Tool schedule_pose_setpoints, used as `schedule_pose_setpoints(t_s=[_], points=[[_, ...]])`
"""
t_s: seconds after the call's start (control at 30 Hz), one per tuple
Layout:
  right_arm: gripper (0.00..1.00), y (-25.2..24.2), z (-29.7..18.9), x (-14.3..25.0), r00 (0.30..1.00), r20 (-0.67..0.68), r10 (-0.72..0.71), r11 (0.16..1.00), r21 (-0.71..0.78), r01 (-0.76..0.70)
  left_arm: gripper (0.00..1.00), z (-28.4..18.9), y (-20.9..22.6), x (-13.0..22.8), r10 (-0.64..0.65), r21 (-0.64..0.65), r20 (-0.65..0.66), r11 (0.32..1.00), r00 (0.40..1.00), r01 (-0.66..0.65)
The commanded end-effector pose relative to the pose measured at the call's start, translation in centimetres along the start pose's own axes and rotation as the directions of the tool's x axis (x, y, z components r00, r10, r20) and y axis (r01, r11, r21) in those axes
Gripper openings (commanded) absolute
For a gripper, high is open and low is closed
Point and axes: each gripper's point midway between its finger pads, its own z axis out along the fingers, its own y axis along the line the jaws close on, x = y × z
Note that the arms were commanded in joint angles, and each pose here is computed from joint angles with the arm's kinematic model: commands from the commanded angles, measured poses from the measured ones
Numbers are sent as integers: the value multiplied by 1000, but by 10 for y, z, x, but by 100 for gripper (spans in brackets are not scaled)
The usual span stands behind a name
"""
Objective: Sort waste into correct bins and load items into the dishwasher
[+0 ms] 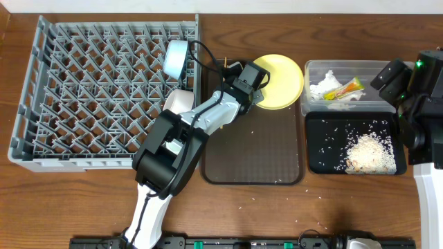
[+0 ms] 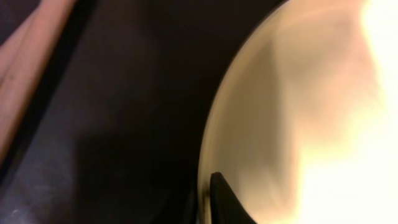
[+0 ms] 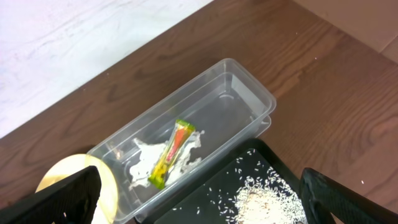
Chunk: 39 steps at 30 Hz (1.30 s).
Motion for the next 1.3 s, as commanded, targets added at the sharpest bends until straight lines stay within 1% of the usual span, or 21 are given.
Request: schedule_pose_setpoints(t_s=[0.0, 0.13, 0.27, 0.4, 0.53, 0.67, 0.8, 0.9, 0.93, 0.97, 1.0, 1.03, 1.07, 1.1, 1.17, 1.27], points=[[99, -2, 2, 1, 1000, -2, 15, 1000, 9, -15, 7, 28, 38, 33, 2, -104, -87, 994, 996, -11], [99, -2, 2, 1, 1000, -2, 15, 1000, 9, -15, 7, 27, 37, 32, 6, -101, -86, 995, 996, -15], [99, -2, 2, 1, 1000, -2, 15, 1000, 9, -15, 8, 15, 27, 21, 67, -68, -68, 995, 995, -71], [99, -2, 2, 1, 1000, -2, 15, 1000, 8, -15, 7, -21, 10, -1, 205, -24, -29, 978, 978, -205], [99, -2, 2, 1, 1000, -3, 15, 1000, 9, -15, 7, -64, 13, -13, 299, -60, -21, 952, 954, -299], [99, -2, 2, 1, 1000, -3, 15, 1000, 9, -15, 7, -87, 19, -17, 348, -90, -27, 933, 937, -349], [99, -2, 2, 1, 1000, -4, 15, 1000, 10, -14, 7, -100, 14, -22, 394, -77, -10, 916, 919, -394], [99, -2, 2, 1, 1000, -5, 14, 1000, 10, -14, 8, -101, 12, -23, 393, -71, -2, 917, 920, -392], [99, -2, 2, 1, 1000, -5, 14, 1000, 10, -14, 11, -98, 13, -22, 393, -75, -8, 917, 919, -393], [99, -2, 2, 1, 1000, -5, 14, 1000, 10, -14, 31, -92, 16, -20, 394, -82, -19, 915, 919, -394], [99, -2, 2, 1, 1000, -5, 14, 1000, 10, -14, 39, -89, 16, -19, 394, -82, -20, 915, 919, -394], [99, -2, 2, 1, 1000, -5, 14, 1000, 10, -14, 50, -81, 16, -18, 397, -82, -20, 914, 918, -397], [99, -2, 2, 1, 1000, -5, 14, 1000, 10, -14, 54, -74, 16, -16, 418, -81, -24, 905, 908, -418], [99, -2, 2, 1, 1000, -5, 14, 1000, 10, -14, 55, -65, 18, -13, 448, -84, -33, 890, 893, -449], [99, -2, 2, 1, 1000, -5, 14, 1000, 10, -14, 56, -44, 25, -6, 537, -90, -66, 836, 841, -541], [99, -2, 2, 1, 1000, -5, 14, 1000, 10, -14, 56, -28, 30, -1, 549, -94, -78, 827, 832, -554]])
